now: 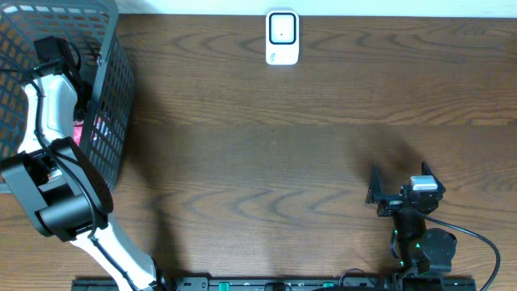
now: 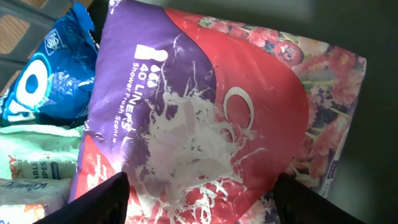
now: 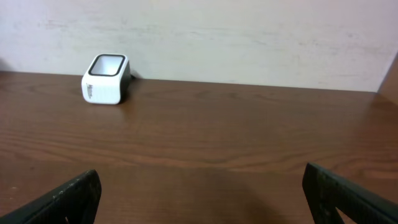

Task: Scan the item barcode
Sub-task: 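Grasp the purple-red liners pack with the left gripper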

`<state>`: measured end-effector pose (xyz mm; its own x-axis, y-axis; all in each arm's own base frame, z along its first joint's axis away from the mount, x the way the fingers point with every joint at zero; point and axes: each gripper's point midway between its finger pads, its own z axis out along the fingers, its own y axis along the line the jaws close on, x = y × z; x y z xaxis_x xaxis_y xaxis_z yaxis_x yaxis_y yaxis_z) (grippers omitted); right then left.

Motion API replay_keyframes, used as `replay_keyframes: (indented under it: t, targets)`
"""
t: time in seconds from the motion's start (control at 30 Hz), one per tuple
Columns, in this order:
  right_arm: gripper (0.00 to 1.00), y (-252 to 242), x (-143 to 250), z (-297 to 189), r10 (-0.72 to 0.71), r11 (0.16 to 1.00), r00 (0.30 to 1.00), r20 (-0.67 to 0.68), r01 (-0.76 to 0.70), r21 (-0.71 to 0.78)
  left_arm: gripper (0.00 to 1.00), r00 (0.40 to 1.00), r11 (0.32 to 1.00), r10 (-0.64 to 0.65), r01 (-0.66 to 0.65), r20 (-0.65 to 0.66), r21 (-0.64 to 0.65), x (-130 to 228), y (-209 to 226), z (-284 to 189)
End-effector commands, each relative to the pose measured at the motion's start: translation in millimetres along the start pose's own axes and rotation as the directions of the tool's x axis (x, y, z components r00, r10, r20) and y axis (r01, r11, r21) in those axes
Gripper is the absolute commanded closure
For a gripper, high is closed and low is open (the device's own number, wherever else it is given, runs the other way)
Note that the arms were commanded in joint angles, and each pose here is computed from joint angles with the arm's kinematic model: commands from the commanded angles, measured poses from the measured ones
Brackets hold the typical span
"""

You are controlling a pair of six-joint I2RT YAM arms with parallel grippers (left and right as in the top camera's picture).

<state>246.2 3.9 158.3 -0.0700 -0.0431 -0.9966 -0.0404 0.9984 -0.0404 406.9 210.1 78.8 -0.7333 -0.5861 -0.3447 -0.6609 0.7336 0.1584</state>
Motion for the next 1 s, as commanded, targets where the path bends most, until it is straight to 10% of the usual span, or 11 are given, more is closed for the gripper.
replay_keyframes:
  t: [0.0, 0.97]
  targets:
    - [0.01, 2.4, 0.4, -0.1, -0.012, 1.0, 1.0, 0.002, 0.013, -0.01, 0.25, 1.0, 1.0, 0.013, -0.013, -0.013, -0.004, 3.2, -1.1, 2.7]
    - [0.01, 2.4, 0.4, -0.1, -0.012, 1.0, 1.0, 0.002, 0.013, -0.01, 0.24, 0.991, 0.989, 0.106, -0.113, -0.078, -0.091, 22.5, -8.3, 27.5]
